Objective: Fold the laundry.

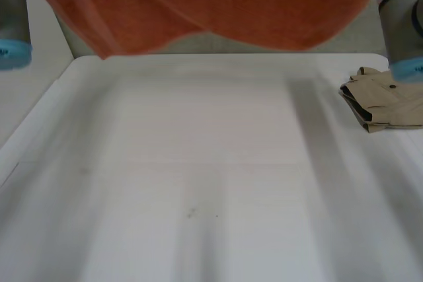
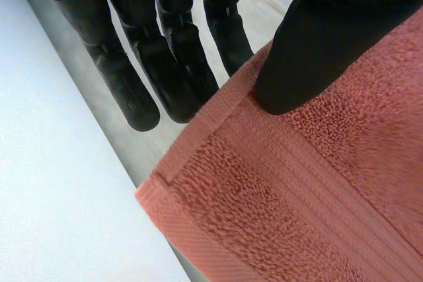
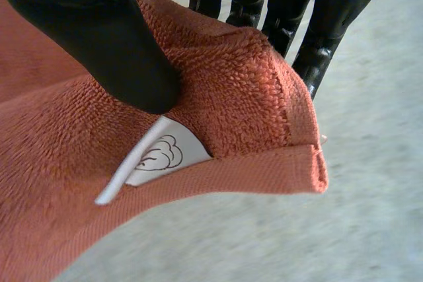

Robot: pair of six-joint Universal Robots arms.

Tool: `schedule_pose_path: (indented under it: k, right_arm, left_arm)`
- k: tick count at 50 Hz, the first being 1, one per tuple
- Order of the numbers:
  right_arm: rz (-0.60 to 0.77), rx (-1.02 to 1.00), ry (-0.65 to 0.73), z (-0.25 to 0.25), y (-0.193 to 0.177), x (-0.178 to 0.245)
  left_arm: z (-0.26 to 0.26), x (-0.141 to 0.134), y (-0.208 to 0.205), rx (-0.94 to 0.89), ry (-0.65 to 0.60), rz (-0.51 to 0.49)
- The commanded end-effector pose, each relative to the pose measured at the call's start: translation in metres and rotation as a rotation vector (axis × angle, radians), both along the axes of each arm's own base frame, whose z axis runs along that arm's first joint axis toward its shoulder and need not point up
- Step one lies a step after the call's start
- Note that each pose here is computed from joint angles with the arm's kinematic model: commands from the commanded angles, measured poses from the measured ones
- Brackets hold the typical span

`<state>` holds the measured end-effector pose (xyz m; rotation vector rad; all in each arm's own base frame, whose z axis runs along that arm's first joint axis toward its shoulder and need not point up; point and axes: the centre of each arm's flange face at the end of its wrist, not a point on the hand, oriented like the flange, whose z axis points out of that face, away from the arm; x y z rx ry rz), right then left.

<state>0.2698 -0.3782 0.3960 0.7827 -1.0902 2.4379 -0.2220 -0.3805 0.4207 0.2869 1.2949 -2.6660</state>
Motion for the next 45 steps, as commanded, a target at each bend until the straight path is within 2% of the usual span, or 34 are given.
schedule_pose_path:
  k: [1, 7, 8, 10, 14, 19, 22, 25, 26, 29, 30, 34, 45]
  right_arm:
    - [0.084, 0.328, 0.158, -0.081, 0.022, -0.002]
    - [0.158, 0.599, 0.274, -0.153, 0.052, -0.005]
    - [0.176, 0.672, 0.318, -0.178, 0.065, -0.008]
    - [0.185, 0.706, 0.344, -0.190, 0.073, -0.009]
    - [0.232, 0.787, 0.420, -0.225, 0.097, -0.013]
    - [0.235, 0.856, 0.414, -0.244, 0.108, -0.022]
    - [0.227, 0.912, 0.354, -0.249, 0.109, -0.028]
    - [0.212, 0.991, 0.180, -0.244, 0.105, -0.036]
    - [0.208, 1.029, 0.070, -0.239, 0.102, -0.040]
    - [0.202, 1.078, -0.082, -0.234, 0.099, -0.047]
    - [0.193, 1.110, -0.181, -0.232, 0.096, -0.053]
    - [0.178, 1.173, -0.348, -0.230, 0.094, -0.066]
    - [0.136, 1.236, -0.384, -0.237, 0.097, -0.079]
  left_arm:
    - [-0.081, 0.006, 0.022, 0.255, -0.088, -0.026]
    - [-0.167, 0.014, 0.051, 0.511, -0.166, -0.082]
    - [-0.176, 0.016, 0.055, 0.542, -0.172, -0.081]
    - [-0.200, 0.025, 0.063, 0.621, -0.184, -0.074]
    - [-0.223, 0.032, 0.078, 0.705, -0.196, -0.078]
    - [-0.227, 0.039, 0.090, 0.728, -0.197, -0.079]
    - [-0.226, 0.044, 0.092, 0.725, -0.195, -0.081]
    - [-0.223, 0.048, 0.093, 0.720, -0.192, -0.078]
    - [-0.223, 0.048, 0.092, 0.717, -0.190, -0.079]
    - [-0.222, 0.049, 0.092, 0.716, -0.189, -0.076]
    - [-0.222, 0.049, 0.092, 0.716, -0.189, -0.076]
    - [-0.221, 0.054, 0.088, 0.713, -0.181, -0.060]
    - [-0.218, 0.061, 0.081, 0.704, -0.175, -0.036]
